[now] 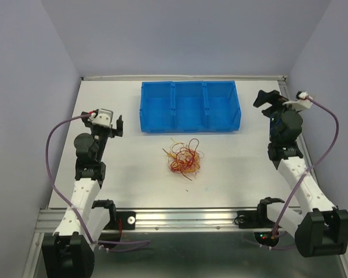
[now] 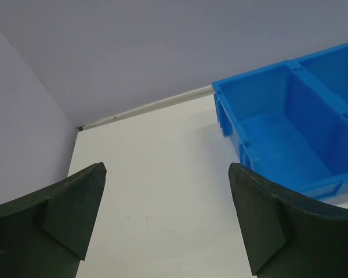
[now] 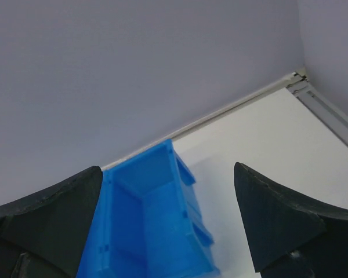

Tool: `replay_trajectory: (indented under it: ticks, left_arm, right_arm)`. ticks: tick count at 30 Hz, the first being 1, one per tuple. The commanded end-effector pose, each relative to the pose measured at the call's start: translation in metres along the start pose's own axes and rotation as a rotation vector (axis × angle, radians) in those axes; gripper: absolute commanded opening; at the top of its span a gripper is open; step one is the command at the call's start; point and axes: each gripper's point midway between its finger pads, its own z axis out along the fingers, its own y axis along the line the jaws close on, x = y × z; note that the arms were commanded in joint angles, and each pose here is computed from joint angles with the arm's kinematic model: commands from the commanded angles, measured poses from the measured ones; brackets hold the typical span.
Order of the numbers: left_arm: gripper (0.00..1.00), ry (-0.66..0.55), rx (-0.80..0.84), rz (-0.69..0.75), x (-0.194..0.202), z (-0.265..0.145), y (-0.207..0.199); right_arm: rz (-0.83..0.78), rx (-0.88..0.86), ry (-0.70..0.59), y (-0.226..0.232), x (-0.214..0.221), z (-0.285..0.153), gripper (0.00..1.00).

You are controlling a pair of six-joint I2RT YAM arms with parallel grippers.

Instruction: Untangle the cables

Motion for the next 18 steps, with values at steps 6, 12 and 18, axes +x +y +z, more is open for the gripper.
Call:
replay_trajectory:
  ticks: [6, 12, 18]
  left_arm:
    - [0.99, -0.111, 0.453, 0.043, -0.049, -0.008, -0.069]
    - [0.98, -0.033, 0.741, 0.083, -0.032, -0.016, -0.125]
    - [0.98, -0.020, 1.003, 0.140, -0.022, -0.036, -0.193]
  right_arm:
    - [0.325, -0.253, 0.356, 0.075, 0.004, -0.048, 1.00]
    - [0.245, -0.547, 0.457, 0.105, 0.024, -0.086, 1.00]
    - [0.231, -0.618, 0.637, 0.106, 0.075, -0.094, 0.93]
